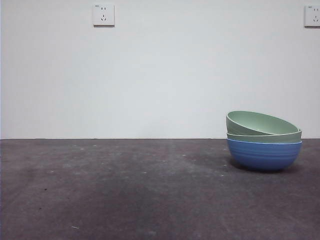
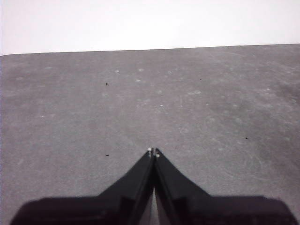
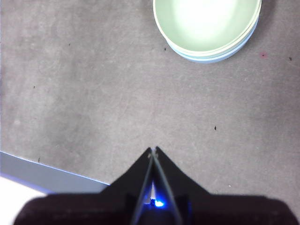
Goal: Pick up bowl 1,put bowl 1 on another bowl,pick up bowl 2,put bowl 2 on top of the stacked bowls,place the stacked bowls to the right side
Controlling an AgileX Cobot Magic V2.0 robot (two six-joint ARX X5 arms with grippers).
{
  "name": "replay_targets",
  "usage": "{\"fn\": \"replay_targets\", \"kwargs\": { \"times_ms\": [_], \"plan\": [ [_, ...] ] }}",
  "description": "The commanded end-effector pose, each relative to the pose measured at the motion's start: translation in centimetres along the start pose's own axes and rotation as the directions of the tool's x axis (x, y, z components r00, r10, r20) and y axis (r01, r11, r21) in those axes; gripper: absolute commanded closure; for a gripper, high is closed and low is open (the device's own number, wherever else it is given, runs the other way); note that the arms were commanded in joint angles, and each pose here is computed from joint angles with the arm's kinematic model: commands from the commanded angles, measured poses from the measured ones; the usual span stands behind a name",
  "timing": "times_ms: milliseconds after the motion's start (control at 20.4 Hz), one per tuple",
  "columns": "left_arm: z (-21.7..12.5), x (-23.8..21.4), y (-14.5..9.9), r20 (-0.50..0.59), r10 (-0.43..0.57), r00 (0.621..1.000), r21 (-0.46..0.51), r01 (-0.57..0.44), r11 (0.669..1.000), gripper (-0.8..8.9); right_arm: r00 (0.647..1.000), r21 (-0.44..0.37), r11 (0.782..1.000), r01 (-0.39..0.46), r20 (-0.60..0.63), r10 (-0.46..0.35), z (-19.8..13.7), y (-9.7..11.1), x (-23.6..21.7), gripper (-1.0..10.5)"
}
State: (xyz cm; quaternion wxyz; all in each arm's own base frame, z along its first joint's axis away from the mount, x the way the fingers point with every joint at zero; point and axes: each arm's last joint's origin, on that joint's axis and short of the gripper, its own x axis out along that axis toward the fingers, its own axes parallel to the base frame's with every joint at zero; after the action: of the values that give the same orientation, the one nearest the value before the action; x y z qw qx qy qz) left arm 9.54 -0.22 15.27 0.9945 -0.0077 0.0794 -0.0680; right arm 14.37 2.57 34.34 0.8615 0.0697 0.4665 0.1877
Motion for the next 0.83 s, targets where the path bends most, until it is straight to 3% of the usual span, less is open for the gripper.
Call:
{"fn": "replay_targets", "kwargs": {
  "times_ms": [49,196,343,539,833],
  "plan": [
    [-0.4,0.1,0.1,-0.01,0.007,1.0,-0.006,-0.007,1.0,8.17,1.0,-0.005,1.0,0.003,0.0,-0.003,0.0,0.0,0.1,9.4],
    [-0.5,0.1,0.1,-0.011,0.007,1.0,-0.006,-0.007,1.0,8.17,1.0,-0.009,1.0,0.008,0.01,-0.008,-0.1,0.0,-0.1,9.4],
    [-0.5,0.1,0.1,-0.011,0.007,1.0,-0.006,-0.007,1.0,8.17,0.979,-0.048,0.995,0.089,0.189,-0.078,-0.5,0.2,-2.1,9.4],
    [-0.5,0.1,0.1,-0.011,0.007,1.0,-0.006,-0.007,1.0,8.17,0.866,-0.121,0.985,0.122,0.498,-0.046,-2.8,0.5,-3.5,9.4],
    [-0.5,0.1,0.1,-0.011,0.007,1.0,-0.006,-0.007,1.0,8.17,0.701,-0.097,0.984,0.153,0.712,-0.039,-8.9,-2.7,3.6,9.4]
  ]
}}
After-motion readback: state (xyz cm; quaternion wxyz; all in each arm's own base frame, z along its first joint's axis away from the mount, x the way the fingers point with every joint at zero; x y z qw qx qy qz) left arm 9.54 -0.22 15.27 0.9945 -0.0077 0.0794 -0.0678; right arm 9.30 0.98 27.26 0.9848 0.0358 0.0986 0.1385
